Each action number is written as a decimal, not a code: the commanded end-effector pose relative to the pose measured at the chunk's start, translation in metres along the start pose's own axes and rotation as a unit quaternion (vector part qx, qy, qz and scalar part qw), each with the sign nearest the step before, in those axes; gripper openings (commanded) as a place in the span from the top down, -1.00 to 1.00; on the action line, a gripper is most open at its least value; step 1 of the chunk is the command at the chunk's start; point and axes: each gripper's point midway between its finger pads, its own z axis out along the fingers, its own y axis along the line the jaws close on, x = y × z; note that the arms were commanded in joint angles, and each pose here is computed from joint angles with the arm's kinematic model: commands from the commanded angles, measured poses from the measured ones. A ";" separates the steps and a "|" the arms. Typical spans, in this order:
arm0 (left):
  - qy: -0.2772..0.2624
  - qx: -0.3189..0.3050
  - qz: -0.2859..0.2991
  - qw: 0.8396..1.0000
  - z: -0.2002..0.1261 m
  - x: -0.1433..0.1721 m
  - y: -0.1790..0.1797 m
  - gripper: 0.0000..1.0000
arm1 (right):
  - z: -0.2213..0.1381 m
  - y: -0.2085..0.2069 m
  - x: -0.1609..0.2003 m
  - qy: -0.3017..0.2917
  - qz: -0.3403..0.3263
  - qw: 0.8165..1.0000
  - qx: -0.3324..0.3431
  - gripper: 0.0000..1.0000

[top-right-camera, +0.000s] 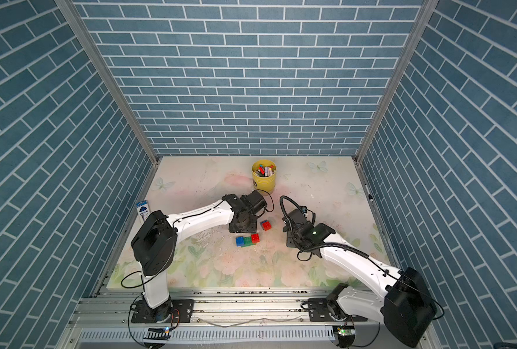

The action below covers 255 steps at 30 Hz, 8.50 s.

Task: Assemble the letter y with lego
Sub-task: Pick up the lego brick from the center of the board, then place the lego brick at the center of the board, then pick up the lego brick from the center of the board, then assemble the lego brick with the lego brick.

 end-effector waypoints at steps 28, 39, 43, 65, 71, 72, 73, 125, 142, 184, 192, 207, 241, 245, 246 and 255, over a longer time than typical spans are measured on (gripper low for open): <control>-0.009 -0.054 0.008 0.998 0.004 -0.007 0.046 0.51 | 0.000 -0.003 0.000 0.007 0.005 1.000 0.000 -0.03; 0.000 -0.071 -0.069 0.995 0.008 0.027 0.094 0.51 | 0.003 0.014 -0.006 0.016 -0.001 1.000 -0.023 -0.03; 0.009 -0.062 -0.091 0.994 0.015 0.036 0.096 0.49 | 0.004 0.020 -0.007 0.024 -0.010 0.999 -0.031 -0.03; 0.005 -0.007 -0.120 0.993 0.008 0.044 0.087 -0.12 | -0.005 0.085 -0.025 0.048 -0.119 0.980 -0.151 -0.12; -0.014 0.005 -0.124 0.992 -0.013 0.045 0.094 -0.16 | -0.009 0.125 -0.018 0.090 -0.187 0.948 -0.239 -0.47; -0.019 0.005 -0.126 0.992 -0.018 0.046 0.097 -0.18 | -0.009 0.130 -0.018 0.091 -0.198 0.944 -0.248 -0.50; -0.024 0.004 -0.126 0.992 -0.022 0.048 0.101 -0.21 | -0.010 0.135 -0.018 0.091 -0.210 0.939 -0.257 -0.56; -0.032 -0.019 -0.184 0.982 -0.020 0.107 0.168 -0.47 | 0.077 0.189 0.069 0.216 -0.385 0.885 -0.150 0.21; -0.043 -0.030 -0.204 0.978 0.006 0.081 0.163 -0.41 | 0.038 0.182 0.040 0.153 -0.331 0.916 -0.166 0.37; -0.015 0.038 -0.147 0.988 0.031 0.057 0.070 -0.26 | 0.036 0.146 -0.003 0.119 -0.225 0.957 -0.139 0.37; -0.027 0.045 -0.162 0.985 0.015 0.066 0.083 -0.26 | 0.033 0.156 -0.013 0.118 -0.219 0.958 -0.140 0.36; -0.075 0.017 -0.220 0.972 -0.027 0.095 0.165 -0.28 | 0.044 0.193 -0.019 0.161 -0.213 0.954 -0.139 0.37; -0.053 0.051 -0.228 0.971 -0.008 0.120 0.167 -0.30 | 0.092 0.219 0.015 0.209 -0.182 0.959 -0.061 0.41; -0.056 0.052 -0.233 0.969 -0.007 0.123 0.170 -0.30 | 0.086 0.218 0.006 0.187 -0.180 0.964 -0.056 0.42; -0.057 0.053 -0.234 0.969 -0.007 0.123 0.170 -0.30 | 0.085 0.217 0.005 0.182 -0.179 0.965 -0.052 0.42; -0.055 0.066 -0.234 0.968 -0.007 0.122 0.166 -0.32 | 0.069 0.219 -0.007 0.153 -0.179 0.970 -0.062 0.43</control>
